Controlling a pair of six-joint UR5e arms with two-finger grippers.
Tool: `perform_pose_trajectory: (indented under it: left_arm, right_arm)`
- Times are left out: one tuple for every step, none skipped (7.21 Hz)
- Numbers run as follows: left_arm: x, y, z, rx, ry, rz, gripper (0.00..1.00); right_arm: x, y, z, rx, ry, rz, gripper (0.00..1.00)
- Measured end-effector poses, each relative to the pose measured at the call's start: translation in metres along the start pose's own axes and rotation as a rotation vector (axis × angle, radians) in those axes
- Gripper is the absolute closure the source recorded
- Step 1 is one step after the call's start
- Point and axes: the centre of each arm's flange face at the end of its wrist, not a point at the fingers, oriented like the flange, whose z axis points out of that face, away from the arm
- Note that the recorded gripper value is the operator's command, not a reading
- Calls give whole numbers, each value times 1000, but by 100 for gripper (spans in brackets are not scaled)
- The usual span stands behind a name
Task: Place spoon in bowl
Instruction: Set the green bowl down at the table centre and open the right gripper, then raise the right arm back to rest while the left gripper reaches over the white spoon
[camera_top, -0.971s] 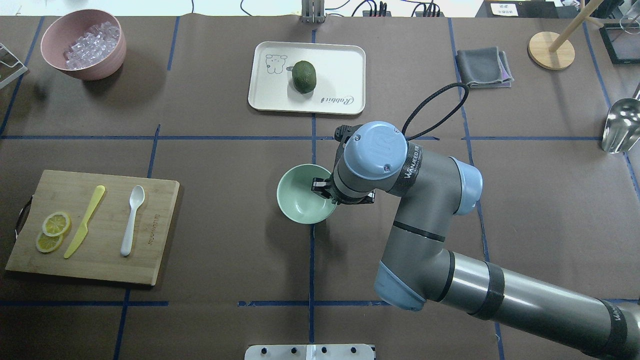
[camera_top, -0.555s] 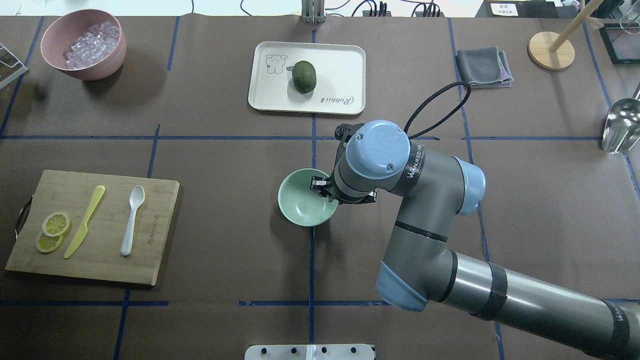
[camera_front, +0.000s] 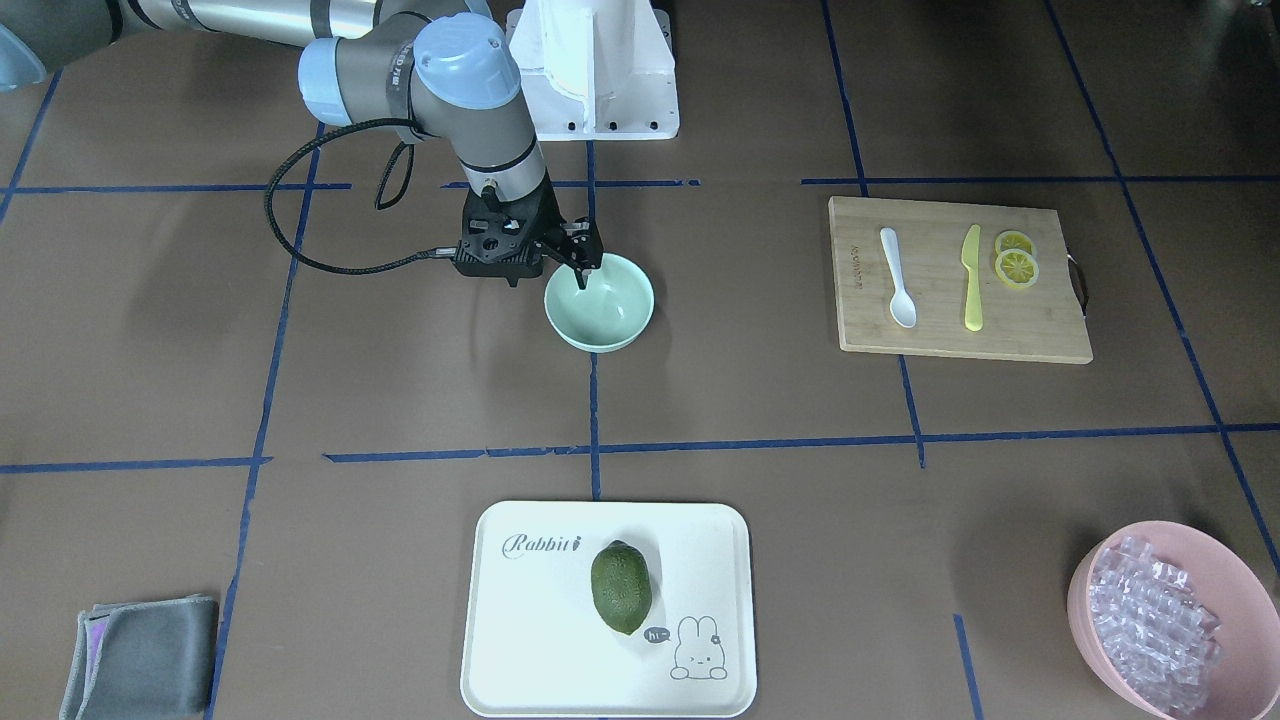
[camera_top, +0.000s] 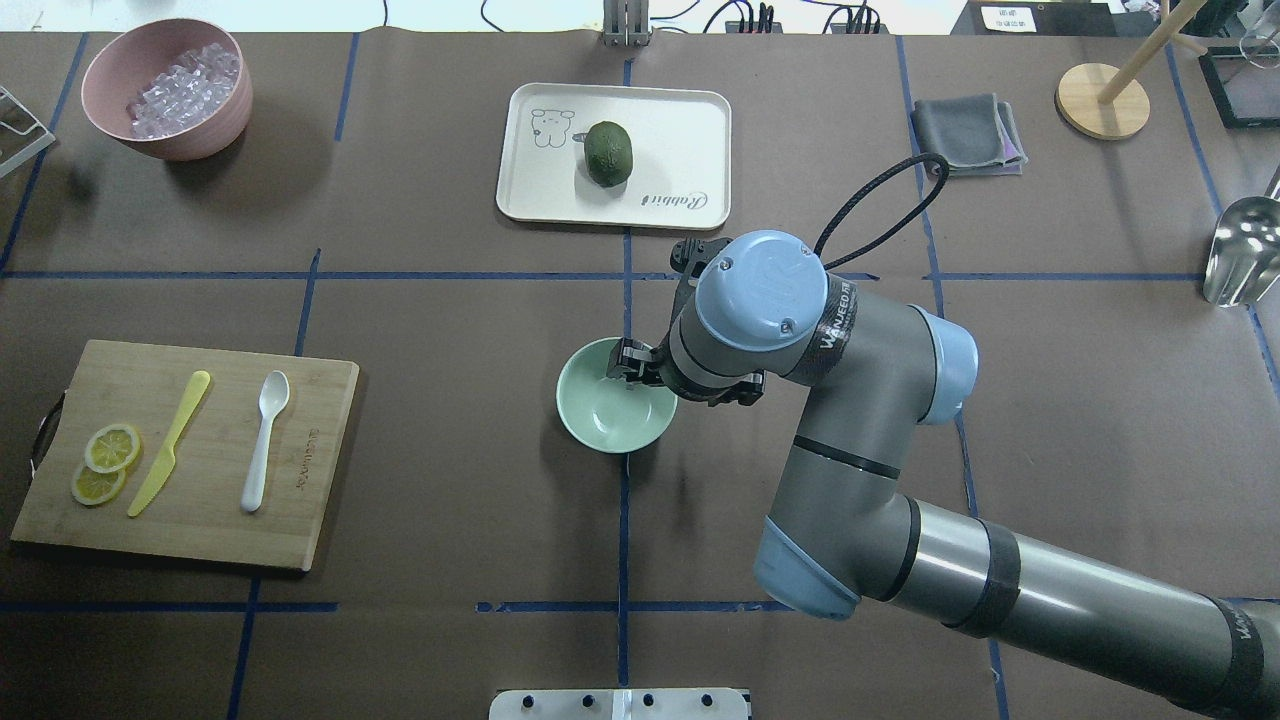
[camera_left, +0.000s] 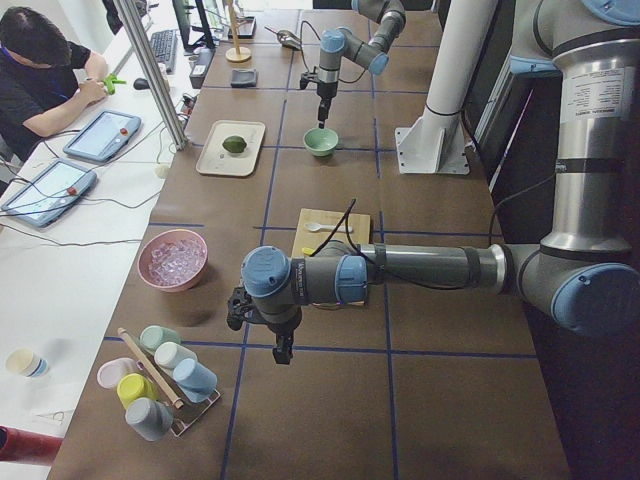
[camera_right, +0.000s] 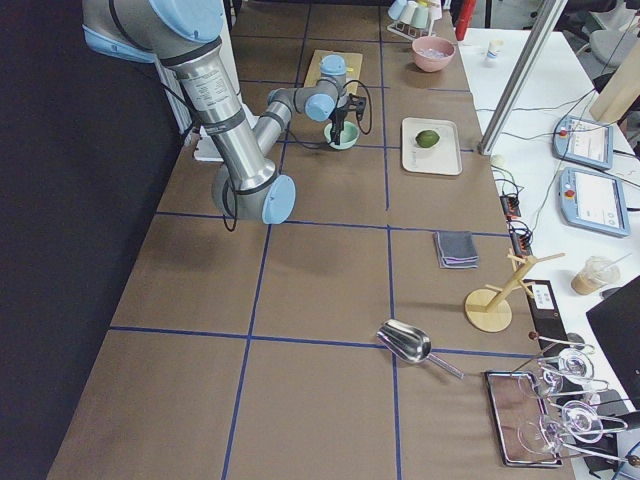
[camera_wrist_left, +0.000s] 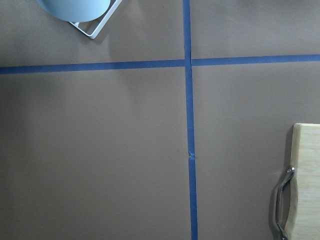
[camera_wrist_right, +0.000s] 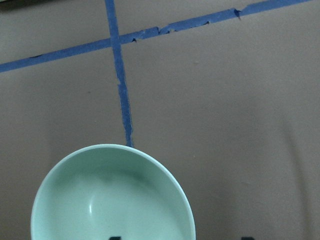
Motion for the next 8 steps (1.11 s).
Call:
perform_pose_trajectory:
  left_arm:
    - [3, -2, -2, 14, -3, 15, 0]
    - [8, -6, -6, 46, -8, 51, 0]
    - [20, -12, -12, 91, -12, 95, 0]
    - [47, -15, -22, 133, -8, 116, 0]
    - [99, -14, -30, 155, 9, 110, 0]
    - [163, -6, -31, 152, 40, 74, 0]
    - [229, 4, -26, 127, 77, 24, 0]
    - [288, 16, -15, 99, 95, -16, 0]
  right_arm:
    - [0, -3, -5, 3, -7, 2, 0]
    - [0, -7, -11, 4, -15, 6, 0]
    - [4, -16, -24, 2, -20, 17, 0]
    - [15, -31, -50, -5, -17, 40, 0]
    - [32, -53, -79, -16, -16, 61, 0]
    - [58, -78, -103, -21, -20, 52, 0]
    - [88, -102, -121, -15, -17, 10, 0]
    - [126, -128, -134, -9, -3, -41, 0]
